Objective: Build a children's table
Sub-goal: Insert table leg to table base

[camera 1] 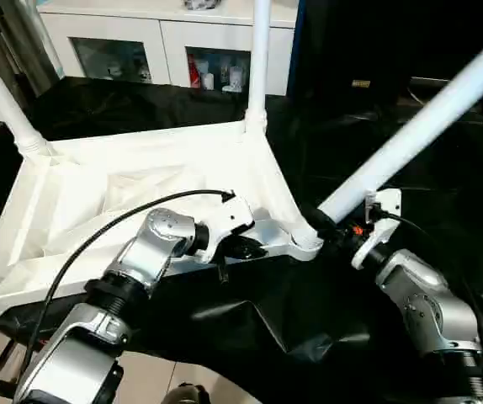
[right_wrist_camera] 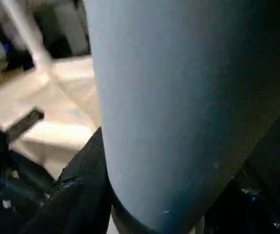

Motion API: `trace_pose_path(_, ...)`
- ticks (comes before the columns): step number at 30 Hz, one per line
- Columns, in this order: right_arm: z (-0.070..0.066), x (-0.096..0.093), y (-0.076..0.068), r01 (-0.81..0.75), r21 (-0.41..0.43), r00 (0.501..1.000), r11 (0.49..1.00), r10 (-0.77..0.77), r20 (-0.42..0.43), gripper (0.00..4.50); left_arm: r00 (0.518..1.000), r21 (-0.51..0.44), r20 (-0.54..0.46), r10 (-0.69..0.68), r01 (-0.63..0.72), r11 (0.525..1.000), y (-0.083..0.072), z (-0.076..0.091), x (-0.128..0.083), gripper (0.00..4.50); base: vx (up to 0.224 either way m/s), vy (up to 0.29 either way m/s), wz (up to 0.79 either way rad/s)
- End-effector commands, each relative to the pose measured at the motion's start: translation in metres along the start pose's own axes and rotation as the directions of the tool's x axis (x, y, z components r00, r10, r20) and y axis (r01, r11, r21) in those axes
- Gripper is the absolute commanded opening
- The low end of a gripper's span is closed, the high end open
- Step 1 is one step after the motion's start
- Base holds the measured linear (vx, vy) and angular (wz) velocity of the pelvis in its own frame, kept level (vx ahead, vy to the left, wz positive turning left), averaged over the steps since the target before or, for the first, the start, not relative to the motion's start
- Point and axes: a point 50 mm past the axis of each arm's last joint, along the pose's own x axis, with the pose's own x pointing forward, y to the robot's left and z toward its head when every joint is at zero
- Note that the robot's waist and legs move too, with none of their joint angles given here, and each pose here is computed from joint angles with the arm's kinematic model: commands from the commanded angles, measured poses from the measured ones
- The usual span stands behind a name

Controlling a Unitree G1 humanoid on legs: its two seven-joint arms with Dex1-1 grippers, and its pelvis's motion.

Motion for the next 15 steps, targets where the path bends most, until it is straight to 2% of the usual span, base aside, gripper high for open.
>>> trace_pose_path(1, -0.024, -0.009, -0.006, 0.046, -0.043, 0.983, 0.998, -0.053, -0.173, 1.93, 1.000, 0.058, 0.000, 0.013, -0.013, 0.998, 0.008, 0.010, -0.010, 0.00, 0.000, 0.000, 0.00)
trace_pose_path(4, -0.019, -0.005, -0.004, 0.015, -0.074, 0.980, 0.997, -0.029, -0.195, 1.93, 1.000, 0.071, -0.006, -0.003, 0.003, 0.997, 0.007, 0.010, -0.011, 0.00, 0.000, 0.000, 0.00)
trace_pose_path(7, -0.014, 0.004, 0.001, -0.059, -0.110, 0.966, 0.992, 0.029, -0.256, 1.93, 0.999, 0.084, -0.026, -0.027, 0.029, 0.996, 0.004, 0.008, -0.011, 0.00, 0.000, 0.000, 0.00)
trace_pose_path(13, -0.016, 0.012, 0.005, -0.194, -0.135, 0.931, 0.972, 0.139, -0.337, 1.93, 0.995, 0.105, -0.049, -0.082, 0.086, 0.991, 0.000, 0.006, -0.010, 0.00, 0.000, 0.000, 0.00)
trace_pose_path(15, -0.016, 0.012, 0.005, -0.197, -0.134, 0.930, 0.971, 0.141, -0.340, 1.92, 0.995, 0.106, -0.050, -0.082, 0.087, 0.991, 0.000, 0.006, -0.010, 0.00, 0.000, 0.000, 0.00)
